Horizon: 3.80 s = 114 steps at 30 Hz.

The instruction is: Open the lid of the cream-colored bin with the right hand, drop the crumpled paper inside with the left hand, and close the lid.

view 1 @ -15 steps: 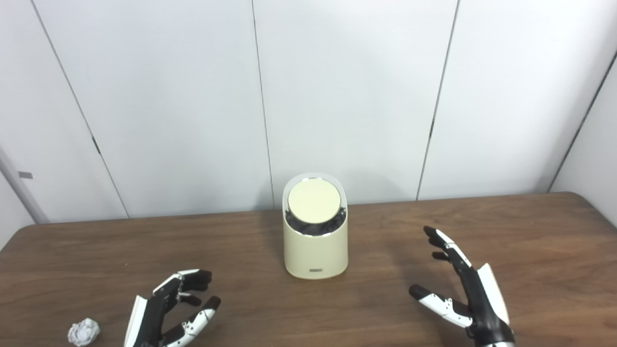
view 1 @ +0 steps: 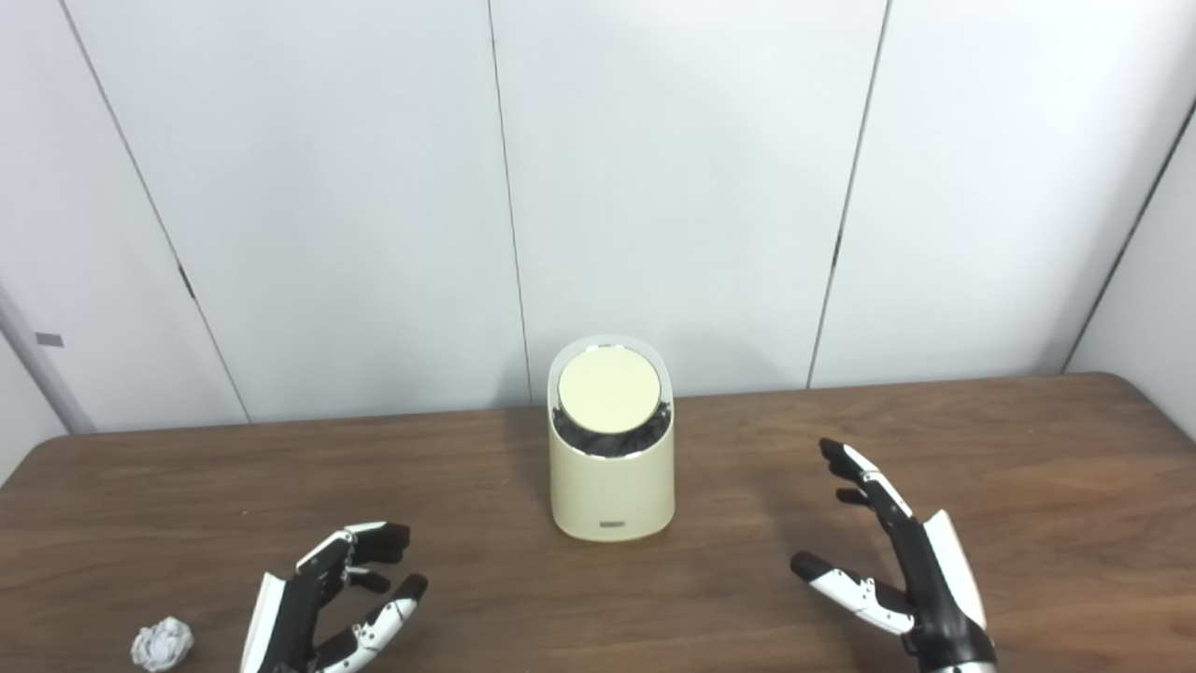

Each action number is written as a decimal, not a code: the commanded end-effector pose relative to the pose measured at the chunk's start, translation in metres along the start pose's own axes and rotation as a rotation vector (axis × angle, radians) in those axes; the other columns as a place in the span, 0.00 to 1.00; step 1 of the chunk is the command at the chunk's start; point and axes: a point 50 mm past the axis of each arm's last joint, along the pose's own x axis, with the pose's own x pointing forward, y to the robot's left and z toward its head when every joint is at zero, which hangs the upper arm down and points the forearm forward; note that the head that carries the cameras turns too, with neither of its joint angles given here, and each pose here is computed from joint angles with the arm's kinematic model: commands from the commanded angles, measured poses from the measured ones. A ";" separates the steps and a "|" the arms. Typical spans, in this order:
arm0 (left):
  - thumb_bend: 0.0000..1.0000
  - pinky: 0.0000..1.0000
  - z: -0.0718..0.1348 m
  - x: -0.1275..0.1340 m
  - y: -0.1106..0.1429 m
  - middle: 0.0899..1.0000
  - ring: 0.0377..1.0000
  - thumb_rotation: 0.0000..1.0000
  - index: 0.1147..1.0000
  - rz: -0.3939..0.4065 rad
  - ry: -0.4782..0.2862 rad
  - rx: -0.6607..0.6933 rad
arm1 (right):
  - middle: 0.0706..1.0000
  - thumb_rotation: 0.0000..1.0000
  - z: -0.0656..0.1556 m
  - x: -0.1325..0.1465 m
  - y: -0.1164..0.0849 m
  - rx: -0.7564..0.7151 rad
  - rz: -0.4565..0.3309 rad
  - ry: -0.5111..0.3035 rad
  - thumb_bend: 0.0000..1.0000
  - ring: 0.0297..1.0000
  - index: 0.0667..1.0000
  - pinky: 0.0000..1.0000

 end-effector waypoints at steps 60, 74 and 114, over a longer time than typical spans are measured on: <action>0.59 0.53 0.007 0.012 -0.008 0.64 0.64 0.27 0.61 0.012 -0.061 0.015 | 0.88 0.66 0.119 0.155 0.021 -0.220 -0.044 -0.043 1.00 0.85 0.86 0.72; 0.59 0.53 0.012 0.012 -0.013 0.64 0.64 0.26 0.61 0.010 -0.067 0.019 | 0.88 0.51 0.135 0.176 0.038 -0.258 -0.028 -0.034 1.00 0.85 0.86 0.73; 0.59 0.53 0.018 0.009 -0.017 0.64 0.64 0.26 0.61 0.026 -0.065 0.014 | 0.82 0.24 0.123 0.189 0.057 -0.474 0.020 -0.034 0.94 0.81 0.81 0.76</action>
